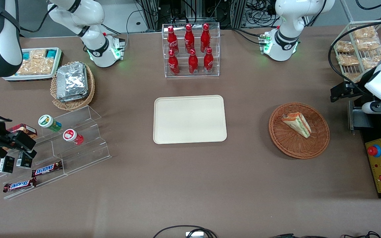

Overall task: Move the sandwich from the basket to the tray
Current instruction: 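Move the left gripper over the sandwich in the wicker basket, then lower the open left gripper around the wrapped sandwich, then close the left gripper on the sandwich and lift it, then carry the sandwich with the left gripper over the cream tray, then lower the sandwich onto the tray and open the left gripper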

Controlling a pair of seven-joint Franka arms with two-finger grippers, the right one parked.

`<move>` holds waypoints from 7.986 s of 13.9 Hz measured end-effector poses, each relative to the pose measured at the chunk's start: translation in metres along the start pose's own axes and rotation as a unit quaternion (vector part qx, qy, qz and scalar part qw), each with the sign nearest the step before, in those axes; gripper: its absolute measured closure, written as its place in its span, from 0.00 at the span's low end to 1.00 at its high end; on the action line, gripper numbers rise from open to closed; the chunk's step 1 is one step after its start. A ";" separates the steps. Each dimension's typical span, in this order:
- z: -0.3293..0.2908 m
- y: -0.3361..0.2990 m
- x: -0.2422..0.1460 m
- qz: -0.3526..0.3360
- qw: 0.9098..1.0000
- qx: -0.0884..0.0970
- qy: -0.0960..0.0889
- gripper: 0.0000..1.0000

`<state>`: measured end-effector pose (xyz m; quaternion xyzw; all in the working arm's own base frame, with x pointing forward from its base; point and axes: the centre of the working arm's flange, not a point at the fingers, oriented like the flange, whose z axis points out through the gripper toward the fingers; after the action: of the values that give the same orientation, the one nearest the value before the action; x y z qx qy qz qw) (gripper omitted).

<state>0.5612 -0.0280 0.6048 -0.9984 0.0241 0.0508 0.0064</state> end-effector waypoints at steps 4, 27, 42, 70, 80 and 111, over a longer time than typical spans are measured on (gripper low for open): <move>0.002 -0.001 0.000 0.001 1.000 0.000 -0.003 0.00; 0.302 0.000 -0.026 -0.268 0.963 0.002 0.041 0.00; 0.387 -0.006 -0.058 -0.317 0.946 -0.023 0.070 0.03; 0.154 0.115 -0.002 -0.088 0.995 0.016 0.047 0.80; 0.172 0.284 -0.059 0.076 0.996 0.016 0.036 0.80; 0.388 0.442 -0.102 0.068 0.995 0.047 0.055 0.18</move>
<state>0.3987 -0.4587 0.2247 -0.9944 0.0942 -0.0052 0.0482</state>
